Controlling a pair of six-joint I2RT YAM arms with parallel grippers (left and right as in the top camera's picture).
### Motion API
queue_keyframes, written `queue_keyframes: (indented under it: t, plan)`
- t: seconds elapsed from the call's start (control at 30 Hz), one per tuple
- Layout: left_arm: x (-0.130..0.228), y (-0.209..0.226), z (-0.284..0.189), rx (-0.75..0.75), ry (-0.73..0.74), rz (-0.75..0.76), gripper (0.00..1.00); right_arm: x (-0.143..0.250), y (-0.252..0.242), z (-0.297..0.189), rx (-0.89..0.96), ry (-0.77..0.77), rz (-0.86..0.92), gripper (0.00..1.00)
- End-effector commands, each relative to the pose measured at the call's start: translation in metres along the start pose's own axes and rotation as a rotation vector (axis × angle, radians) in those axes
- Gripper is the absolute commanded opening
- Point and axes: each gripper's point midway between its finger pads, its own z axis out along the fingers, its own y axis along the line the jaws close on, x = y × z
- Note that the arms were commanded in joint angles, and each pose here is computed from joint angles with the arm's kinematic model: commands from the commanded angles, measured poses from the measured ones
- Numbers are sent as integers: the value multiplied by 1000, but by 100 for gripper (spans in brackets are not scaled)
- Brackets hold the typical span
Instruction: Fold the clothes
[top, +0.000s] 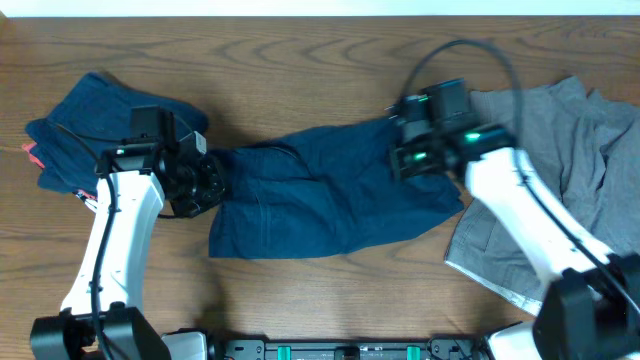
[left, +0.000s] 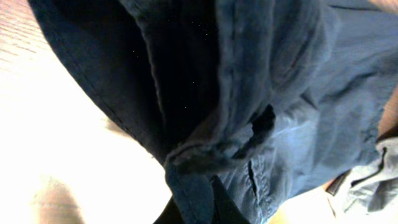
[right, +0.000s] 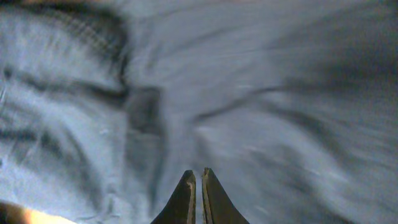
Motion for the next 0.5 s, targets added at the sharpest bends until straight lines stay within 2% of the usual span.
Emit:
queue_keyframes:
  t: [0.0,0.13,0.27,0.37,0.47]
  plan:
    - [-12,-14,-24,15,-64,41,6,32,33,44,-93,128,-85,5]
    - [-21,-23,-38,27,-101,58,6,63,58,95,-121,243,-71,2]
    - [-30,-30,-44,41,-137,63,6,98,117,130,-345,340,-141,3]
    - [-27,-30,-44,48,-127,59,6,108,147,144,-410,340,-164,4]
    - [-20,-41,-44,114,-91,58,6,102,153,155,-346,277,-204,5]
